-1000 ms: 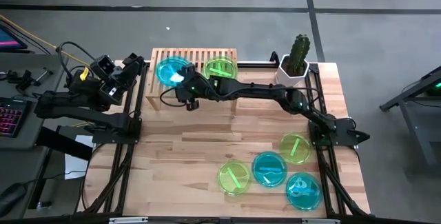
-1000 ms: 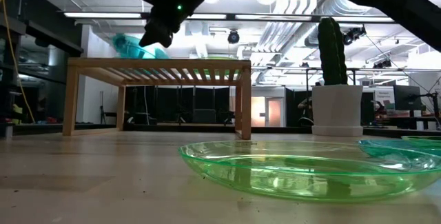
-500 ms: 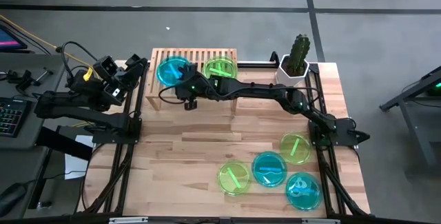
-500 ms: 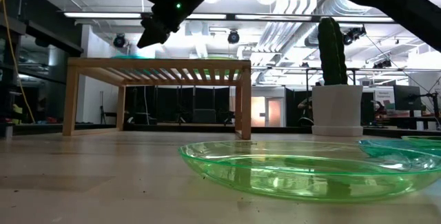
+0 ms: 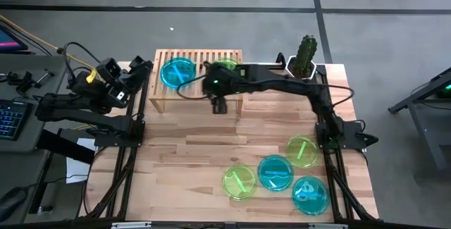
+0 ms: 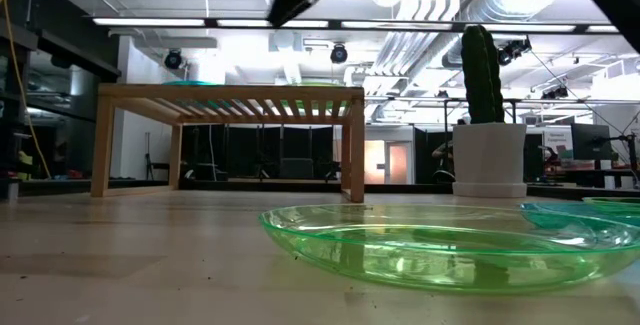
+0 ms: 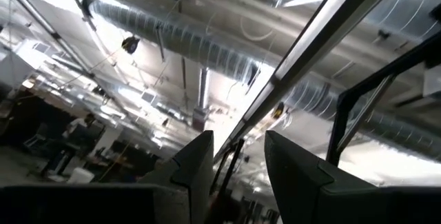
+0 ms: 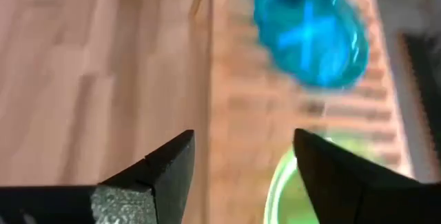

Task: Place and stack plates onto a shelf
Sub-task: Stack the green plate on top of the green plate on the shelf

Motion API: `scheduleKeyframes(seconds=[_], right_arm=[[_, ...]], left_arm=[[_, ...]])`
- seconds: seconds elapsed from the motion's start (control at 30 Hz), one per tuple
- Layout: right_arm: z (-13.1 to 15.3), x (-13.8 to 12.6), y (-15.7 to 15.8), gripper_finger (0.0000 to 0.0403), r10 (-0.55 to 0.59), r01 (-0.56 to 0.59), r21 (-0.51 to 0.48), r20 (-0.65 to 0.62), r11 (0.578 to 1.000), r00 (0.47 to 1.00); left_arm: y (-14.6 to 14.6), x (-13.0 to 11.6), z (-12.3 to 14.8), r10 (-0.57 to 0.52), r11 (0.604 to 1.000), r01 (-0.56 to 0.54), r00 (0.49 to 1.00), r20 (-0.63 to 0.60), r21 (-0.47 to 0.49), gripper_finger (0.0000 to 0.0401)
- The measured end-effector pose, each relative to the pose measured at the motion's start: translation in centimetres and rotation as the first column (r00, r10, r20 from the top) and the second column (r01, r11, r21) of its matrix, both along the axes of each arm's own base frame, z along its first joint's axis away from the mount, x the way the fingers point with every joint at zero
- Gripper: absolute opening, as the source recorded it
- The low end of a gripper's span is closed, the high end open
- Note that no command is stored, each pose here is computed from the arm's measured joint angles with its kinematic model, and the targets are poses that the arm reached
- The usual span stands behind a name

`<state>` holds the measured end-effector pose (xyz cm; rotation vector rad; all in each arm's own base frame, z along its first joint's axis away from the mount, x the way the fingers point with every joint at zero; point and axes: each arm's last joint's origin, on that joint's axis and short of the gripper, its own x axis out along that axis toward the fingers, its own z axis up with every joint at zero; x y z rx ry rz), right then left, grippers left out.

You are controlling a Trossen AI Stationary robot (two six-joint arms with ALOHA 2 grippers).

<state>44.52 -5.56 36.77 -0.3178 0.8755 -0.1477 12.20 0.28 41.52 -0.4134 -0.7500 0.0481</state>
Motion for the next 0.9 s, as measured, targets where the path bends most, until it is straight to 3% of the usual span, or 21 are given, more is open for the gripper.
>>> scheduleKeyframes(seconds=[0.23,0.43,0.57,0.7,0.8,0.9], right_arm=[[3.5,-6.3,2.0,0.0231,-0.054,0.060,0.083,-0.073,0.995,0.996],[1.8,-12.8,4.0,0.0231,-0.165,0.157,0.189,0.029,0.969,0.986],[-1.1,-17.1,5.7,0.0231,-0.292,0.213,0.373,0.170,0.903,0.941],[-2.9,-20.4,7.2,0.0231,-0.376,0.135,0.564,0.335,0.814,0.864],[-3.4,-22.0,7.8,0.0231,-0.420,0.052,0.646,0.431,0.761,0.799],[-3.5,-23.2,7.9,0.0231,-0.462,0.016,0.672,0.491,0.741,0.739]], left_arm=[[0.0,1.2,-1.2,0.003,1.000,-0.002,0.989,-0.151,0.006,0.0121],[-0.1,2.9,-3.0,0.004,1.000,-0.001,0.941,-0.338,0.009,0.0121],[-0.1,4.8,-4.7,0.039,0.998,-0.010,0.873,-0.486,0.062,0.0121],[-0.4,7.1,-6.2,0.022,0.987,0.072,0.828,-0.560,0.145,0.0121],[-0.6,8.7,-7.2,-0.038,0.985,0.131,0.800,-0.599,0.112,0.0121],[-0.7,10.0,-8.3,-0.077,0.985,0.156,0.767,-0.637,0.069,0.0121]])
